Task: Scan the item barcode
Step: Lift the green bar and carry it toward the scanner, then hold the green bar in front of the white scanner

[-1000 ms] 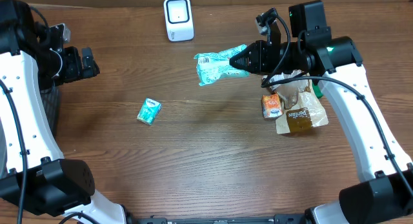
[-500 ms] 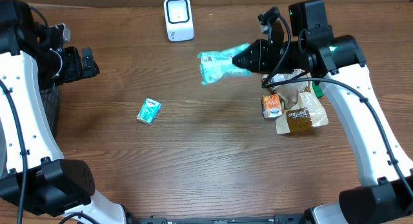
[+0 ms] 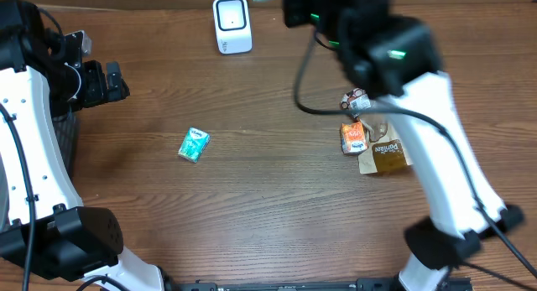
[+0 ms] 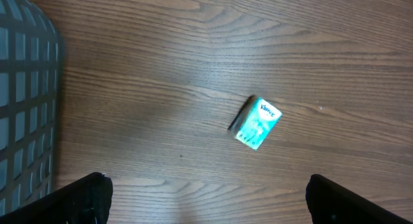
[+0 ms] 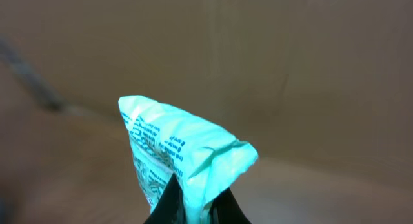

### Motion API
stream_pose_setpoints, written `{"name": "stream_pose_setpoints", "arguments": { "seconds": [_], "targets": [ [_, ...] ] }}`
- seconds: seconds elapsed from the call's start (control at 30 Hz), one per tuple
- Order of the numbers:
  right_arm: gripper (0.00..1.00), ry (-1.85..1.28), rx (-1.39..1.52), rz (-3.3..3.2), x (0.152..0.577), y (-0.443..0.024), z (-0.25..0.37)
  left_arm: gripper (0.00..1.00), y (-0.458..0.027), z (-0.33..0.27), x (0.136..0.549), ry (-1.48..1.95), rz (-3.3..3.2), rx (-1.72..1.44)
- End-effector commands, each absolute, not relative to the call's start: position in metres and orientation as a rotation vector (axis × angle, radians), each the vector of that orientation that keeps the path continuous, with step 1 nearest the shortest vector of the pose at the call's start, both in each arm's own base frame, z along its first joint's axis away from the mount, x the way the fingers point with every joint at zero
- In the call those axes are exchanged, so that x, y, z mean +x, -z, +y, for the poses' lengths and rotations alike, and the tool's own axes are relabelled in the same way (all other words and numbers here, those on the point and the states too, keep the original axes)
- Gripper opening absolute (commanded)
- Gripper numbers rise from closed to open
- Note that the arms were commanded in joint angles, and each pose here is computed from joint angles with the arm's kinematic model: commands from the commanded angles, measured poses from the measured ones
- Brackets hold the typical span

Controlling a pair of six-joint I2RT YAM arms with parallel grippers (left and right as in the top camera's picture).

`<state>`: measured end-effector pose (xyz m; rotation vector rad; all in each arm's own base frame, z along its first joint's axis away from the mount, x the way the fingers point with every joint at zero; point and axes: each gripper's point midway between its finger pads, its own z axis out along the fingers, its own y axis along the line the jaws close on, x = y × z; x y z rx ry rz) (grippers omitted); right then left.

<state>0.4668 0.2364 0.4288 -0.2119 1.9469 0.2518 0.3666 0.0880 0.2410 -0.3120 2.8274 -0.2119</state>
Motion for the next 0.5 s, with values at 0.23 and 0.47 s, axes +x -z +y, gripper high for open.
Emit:
{"name": "stream_pose_setpoints", "arguments": {
  "seconds": [0.23,0.47],
  "targets": [
    [0.04,0.499,-0.608,1.674,0.585,-0.345,0.279,1.00,-0.244,0.090,0.367,0.201,2.819,-0.294],
    [0.04,0.646,-0.766,1.528,0.621,-0.294,0.309,1.00,-0.244,0.090,0.367,0.201,2.819,-0.294]
  ]
}}
